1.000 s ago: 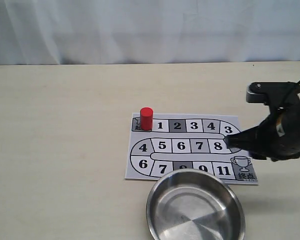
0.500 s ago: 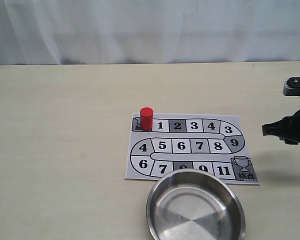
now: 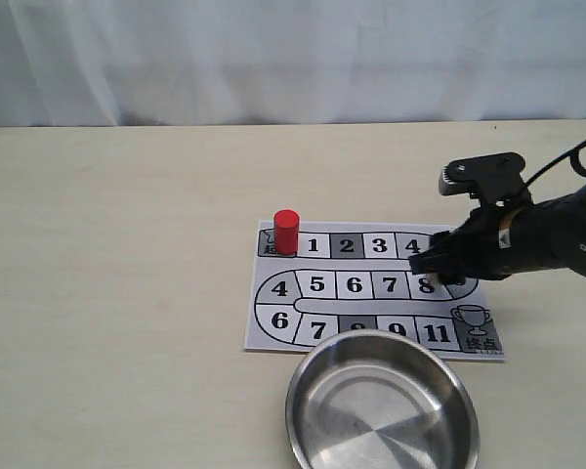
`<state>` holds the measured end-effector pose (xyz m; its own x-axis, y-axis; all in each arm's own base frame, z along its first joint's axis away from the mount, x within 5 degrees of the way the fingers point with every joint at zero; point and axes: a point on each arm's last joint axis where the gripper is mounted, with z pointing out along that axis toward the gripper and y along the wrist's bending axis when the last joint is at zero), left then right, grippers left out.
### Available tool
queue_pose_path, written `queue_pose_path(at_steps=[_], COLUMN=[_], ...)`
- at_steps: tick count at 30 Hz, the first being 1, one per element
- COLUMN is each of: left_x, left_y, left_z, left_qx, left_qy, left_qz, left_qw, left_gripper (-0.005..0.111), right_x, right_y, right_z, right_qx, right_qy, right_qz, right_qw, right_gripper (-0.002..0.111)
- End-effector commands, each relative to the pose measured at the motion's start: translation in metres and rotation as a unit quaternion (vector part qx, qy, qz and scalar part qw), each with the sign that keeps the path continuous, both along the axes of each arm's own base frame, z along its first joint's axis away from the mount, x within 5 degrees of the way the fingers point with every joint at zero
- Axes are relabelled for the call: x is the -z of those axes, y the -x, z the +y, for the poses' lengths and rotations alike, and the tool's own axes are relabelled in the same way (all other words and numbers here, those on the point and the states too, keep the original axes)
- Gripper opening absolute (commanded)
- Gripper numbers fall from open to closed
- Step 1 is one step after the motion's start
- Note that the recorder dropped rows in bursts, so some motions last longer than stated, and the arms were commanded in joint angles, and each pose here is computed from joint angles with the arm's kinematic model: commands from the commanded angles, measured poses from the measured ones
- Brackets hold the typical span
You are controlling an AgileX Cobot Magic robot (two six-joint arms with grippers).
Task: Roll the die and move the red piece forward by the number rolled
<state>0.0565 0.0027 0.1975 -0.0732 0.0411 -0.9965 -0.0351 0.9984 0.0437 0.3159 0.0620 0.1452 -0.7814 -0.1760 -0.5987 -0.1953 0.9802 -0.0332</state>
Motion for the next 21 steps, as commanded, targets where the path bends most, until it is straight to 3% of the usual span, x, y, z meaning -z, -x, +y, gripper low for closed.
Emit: queue_pose_path(at_steps=[1,14,21], left_x=[-0.0026,-0.0026,-0.0028], left_y=[0.0002,0.0002,0.0002], left_z=[-0.0001,-0.0001,-0.0001], left_qx=[0.000,0.000,0.001], left_qy=[0.002,0.002,0.002], left_qz=[-0.008,-0.008,-0.009], left_qw=[1.000,1.000,1.000], left_gripper=[0.000,0.000,0.000], right_x=[-0.0051,-0.0042,-0.0044], right_y=[-0.0012,0.0016,0.0015], right_z=[0.0110,0.0040,0.0056], right_qx=[-0.002,-0.025,-0.019], right_qy=[0.016,0.076,0.065], right_qz=[0.023,0.047,0.046], right_qw=[1.000,0.996,0.997], right_gripper=[0.096,0.099,0.099])
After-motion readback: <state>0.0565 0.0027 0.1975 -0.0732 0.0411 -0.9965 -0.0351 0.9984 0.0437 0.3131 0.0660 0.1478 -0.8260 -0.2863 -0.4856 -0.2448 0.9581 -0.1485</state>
